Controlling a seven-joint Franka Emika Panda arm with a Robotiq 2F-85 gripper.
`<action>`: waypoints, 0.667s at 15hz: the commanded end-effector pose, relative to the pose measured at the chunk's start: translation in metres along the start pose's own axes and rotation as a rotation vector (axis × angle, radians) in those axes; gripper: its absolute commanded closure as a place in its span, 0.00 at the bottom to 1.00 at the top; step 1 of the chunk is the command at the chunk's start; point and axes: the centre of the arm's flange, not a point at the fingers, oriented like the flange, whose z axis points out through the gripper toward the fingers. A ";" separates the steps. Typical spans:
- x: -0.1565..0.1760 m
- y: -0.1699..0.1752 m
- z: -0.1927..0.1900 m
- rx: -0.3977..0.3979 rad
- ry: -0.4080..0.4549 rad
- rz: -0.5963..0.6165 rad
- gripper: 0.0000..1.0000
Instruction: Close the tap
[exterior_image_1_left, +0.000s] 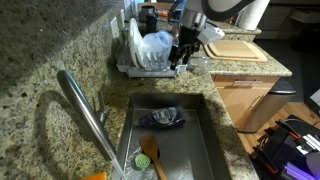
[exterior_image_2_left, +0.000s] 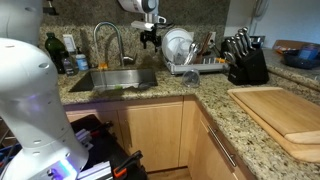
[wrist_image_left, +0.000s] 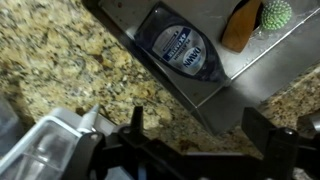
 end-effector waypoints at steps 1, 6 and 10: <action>0.078 -0.029 0.017 0.014 0.037 -0.166 0.00; 0.032 -0.026 0.019 0.011 0.019 -0.101 0.00; 0.088 -0.053 0.050 0.089 0.033 -0.229 0.00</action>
